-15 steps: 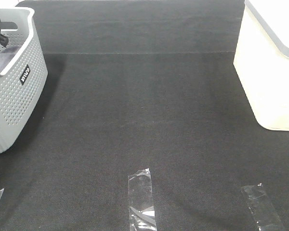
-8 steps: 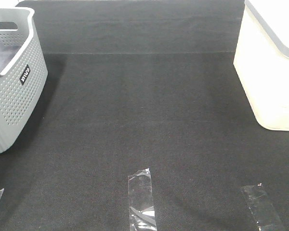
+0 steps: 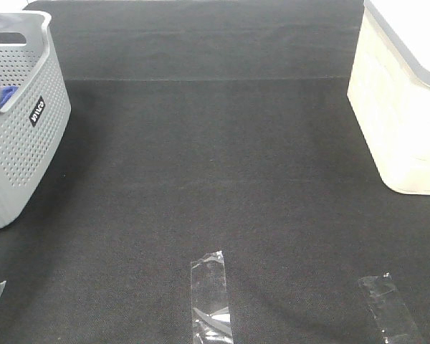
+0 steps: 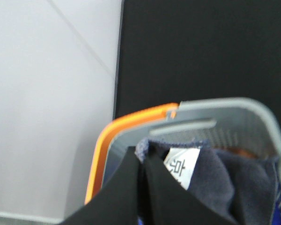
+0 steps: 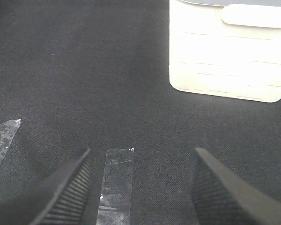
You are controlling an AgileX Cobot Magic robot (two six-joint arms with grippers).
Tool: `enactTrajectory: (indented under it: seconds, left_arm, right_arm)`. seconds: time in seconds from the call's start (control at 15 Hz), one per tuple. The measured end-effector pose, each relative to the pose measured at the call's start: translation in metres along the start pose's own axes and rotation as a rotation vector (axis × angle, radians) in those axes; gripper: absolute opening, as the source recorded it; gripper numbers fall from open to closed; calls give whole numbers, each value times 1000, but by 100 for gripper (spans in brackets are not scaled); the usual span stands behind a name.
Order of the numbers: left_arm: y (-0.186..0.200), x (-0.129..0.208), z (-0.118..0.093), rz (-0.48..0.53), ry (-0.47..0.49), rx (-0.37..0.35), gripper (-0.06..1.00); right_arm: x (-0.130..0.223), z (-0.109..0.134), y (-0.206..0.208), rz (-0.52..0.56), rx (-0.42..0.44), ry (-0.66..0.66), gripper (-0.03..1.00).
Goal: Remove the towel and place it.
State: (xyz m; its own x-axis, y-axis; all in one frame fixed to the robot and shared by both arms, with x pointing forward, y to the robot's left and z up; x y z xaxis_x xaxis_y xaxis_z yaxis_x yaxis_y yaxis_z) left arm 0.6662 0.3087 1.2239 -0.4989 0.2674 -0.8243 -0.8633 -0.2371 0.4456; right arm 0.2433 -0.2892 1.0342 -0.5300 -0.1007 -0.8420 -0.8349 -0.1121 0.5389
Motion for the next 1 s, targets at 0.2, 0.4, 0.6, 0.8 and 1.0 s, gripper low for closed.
enactTrajectory:
  seconds: [0.2, 0.4, 0.6, 0.8, 1.0]
  left_arm:
    - [64, -36, -13, -218, -9, 54, 0]
    - [107, -54, -33, -346, -17, 127, 0]
    - [133, -61, -76, -401, -88, 263, 0]
    - [161, -64, -121, -456, -173, 400, 0]
    - [190, -59, -160, -458, -230, 531, 0]
  right_arm:
    - [0, 0, 0, 0, 0, 0, 58]
    - [0, 1, 0, -1, -10, -4, 58]
    - [-4, 9, -4, 29, -93, -40, 58]
    - [-14, 20, -16, 115, -218, -9, 58]
    - [-26, 29, -39, 256, -360, 49, 58]
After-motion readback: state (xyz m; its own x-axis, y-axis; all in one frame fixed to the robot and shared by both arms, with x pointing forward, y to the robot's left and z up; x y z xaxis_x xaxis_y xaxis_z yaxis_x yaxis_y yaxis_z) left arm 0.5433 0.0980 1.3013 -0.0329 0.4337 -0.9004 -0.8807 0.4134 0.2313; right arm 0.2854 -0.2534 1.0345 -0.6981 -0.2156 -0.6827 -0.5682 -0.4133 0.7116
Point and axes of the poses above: a point on each arm's last joint axis where the gripper is mounted, y pointing back along that axis away from the gripper, z along the wrist's bending axis when the last joint is at zero, x = y × z, the point moved 2 cm from there along -y, pointing out along that axis toward the gripper, and after that the axes turned 1 degree about y, right-handed, at the moved point
